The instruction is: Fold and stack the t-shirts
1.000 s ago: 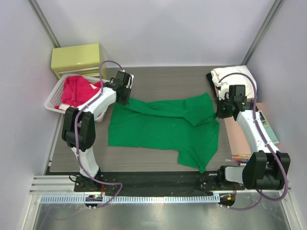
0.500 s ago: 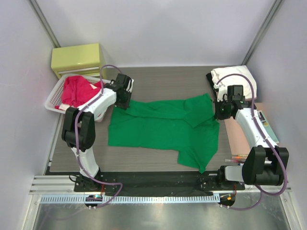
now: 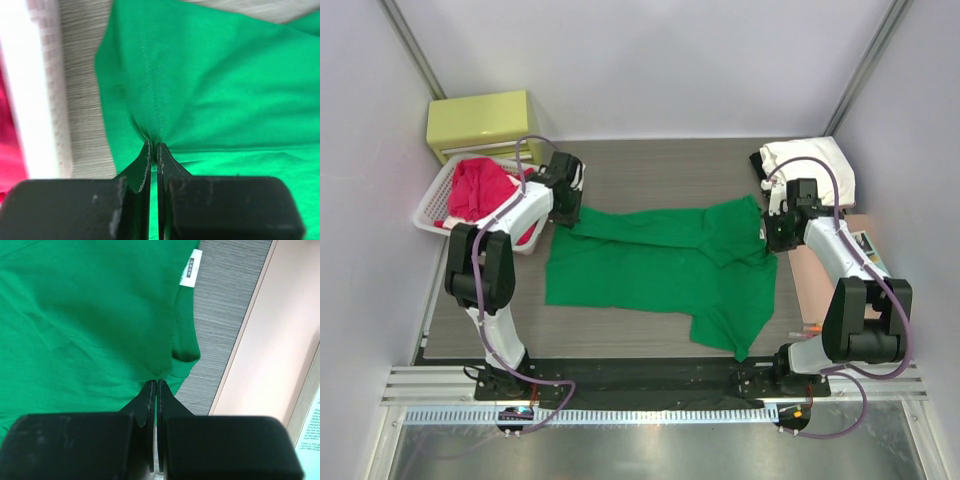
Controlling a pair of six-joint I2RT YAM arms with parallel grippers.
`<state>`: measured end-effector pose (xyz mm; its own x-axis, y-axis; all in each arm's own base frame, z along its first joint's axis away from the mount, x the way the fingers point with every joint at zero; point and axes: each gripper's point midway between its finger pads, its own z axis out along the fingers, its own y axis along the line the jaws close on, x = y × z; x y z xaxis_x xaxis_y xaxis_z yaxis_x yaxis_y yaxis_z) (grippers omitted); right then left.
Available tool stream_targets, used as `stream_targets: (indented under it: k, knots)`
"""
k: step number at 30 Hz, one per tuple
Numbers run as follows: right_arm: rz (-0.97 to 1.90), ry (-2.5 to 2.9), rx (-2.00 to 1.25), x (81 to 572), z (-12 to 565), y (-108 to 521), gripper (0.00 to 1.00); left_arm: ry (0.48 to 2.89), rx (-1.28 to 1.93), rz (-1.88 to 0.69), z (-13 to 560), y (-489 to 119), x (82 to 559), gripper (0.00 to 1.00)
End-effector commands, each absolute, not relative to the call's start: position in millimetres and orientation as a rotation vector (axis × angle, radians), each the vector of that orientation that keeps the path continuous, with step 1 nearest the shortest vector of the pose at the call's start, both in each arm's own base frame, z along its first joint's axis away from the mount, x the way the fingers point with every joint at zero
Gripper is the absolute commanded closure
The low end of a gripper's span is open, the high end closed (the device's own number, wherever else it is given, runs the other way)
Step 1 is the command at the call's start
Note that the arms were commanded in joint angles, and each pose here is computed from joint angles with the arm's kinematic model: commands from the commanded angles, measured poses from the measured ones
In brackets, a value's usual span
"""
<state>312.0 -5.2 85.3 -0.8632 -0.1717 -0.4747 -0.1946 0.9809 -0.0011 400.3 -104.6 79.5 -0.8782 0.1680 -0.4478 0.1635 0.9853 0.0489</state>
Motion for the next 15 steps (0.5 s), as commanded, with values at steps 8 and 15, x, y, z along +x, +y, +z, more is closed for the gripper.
stream_targets:
  k: [8, 15]
  knots:
    - [0.015, 2.610, -0.222, 326.4, 85.7, -11.1, 0.99, 2.714, 0.131, 0.054, 75.5, -79.7, 398.6, 1.00]
    - [0.021, 2.638, -0.228, 319.9, 78.1, -10.6, 0.99, 2.738, 0.120, 0.005, 75.2, -84.5, 390.7, 1.00]
